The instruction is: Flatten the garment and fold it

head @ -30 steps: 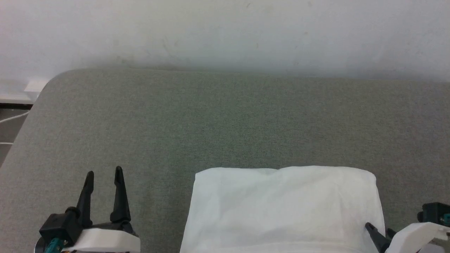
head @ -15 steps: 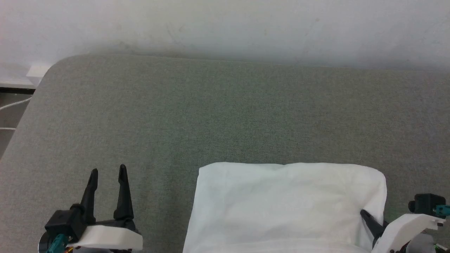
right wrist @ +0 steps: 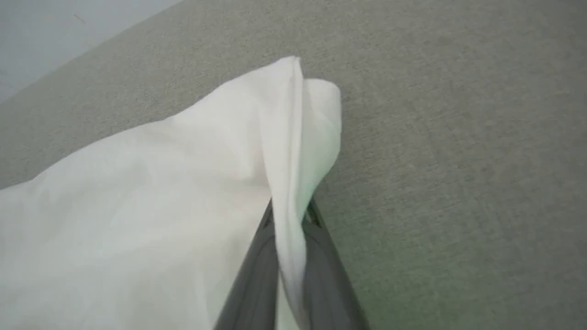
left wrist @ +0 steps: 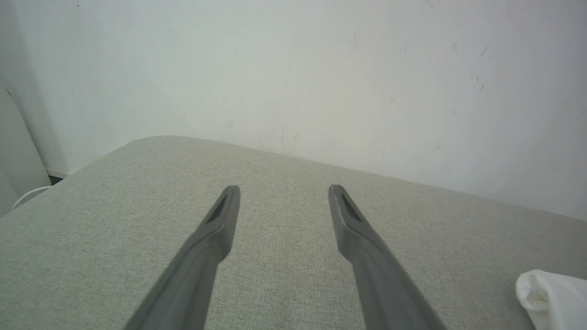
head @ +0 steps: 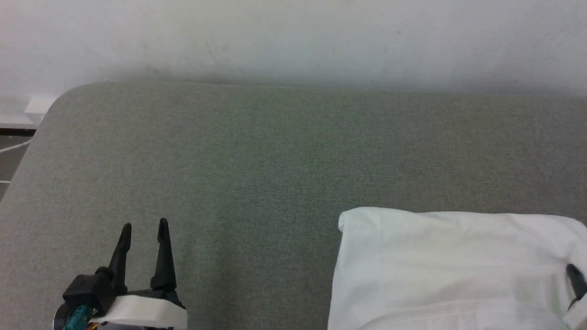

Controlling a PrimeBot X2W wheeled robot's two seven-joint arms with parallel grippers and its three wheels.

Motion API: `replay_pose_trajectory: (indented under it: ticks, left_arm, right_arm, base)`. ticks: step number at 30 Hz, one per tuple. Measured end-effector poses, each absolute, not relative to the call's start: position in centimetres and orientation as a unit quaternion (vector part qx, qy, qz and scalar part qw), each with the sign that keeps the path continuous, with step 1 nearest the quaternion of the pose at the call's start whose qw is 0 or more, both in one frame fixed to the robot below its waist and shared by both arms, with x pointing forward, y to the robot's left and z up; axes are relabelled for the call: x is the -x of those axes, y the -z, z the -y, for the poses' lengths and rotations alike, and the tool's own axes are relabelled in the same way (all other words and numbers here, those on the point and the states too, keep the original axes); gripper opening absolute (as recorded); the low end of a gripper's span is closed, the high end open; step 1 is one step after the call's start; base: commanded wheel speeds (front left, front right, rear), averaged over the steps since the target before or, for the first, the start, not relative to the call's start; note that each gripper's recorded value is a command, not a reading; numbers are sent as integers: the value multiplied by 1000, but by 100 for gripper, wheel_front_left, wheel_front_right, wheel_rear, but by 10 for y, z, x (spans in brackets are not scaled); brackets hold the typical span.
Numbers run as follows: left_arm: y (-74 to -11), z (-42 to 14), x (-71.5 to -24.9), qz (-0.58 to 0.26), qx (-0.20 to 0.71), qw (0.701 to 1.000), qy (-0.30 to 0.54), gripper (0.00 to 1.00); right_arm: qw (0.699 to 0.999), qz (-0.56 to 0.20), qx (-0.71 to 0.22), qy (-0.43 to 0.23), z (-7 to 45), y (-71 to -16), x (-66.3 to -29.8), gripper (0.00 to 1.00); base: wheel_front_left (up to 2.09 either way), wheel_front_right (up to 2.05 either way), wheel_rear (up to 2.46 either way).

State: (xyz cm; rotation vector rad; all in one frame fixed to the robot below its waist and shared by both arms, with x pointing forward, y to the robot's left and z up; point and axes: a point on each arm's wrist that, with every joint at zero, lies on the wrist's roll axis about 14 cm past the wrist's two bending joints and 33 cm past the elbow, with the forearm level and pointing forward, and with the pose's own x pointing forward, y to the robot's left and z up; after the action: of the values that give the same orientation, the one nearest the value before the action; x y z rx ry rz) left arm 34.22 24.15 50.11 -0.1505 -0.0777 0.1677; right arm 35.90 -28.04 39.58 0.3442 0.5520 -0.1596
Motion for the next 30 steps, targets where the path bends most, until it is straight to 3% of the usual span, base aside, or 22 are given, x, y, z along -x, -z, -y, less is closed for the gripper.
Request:
replay_pose_trajectory:
  ticks: [4, 11, 18, 30]
  left_arm:
    - [-500, -239, -343, 37, 75, 993, -79, 100]
    - [-500, -237, -342, 38, 77, 994, -73, 100]
    - [-505, -238, -338, 46, 78, 993, -76, 100]
    - [-510, -248, -326, 57, 87, 990, -93, 100]
  right_arm:
    - [946, -269, -148, 99, 299, -400, -356, 0]
    - [960, -237, -136, 62, 279, -428, -364, 0]
    - [961, -236, -138, -30, 215, -452, -362, 0]
    - [927, -267, -183, -189, 94, -471, -350, 0]
  base:
    - [0, 0, 0]
    - [0, 0, 0]
    - [0, 0, 0]
    - [0, 0, 0]
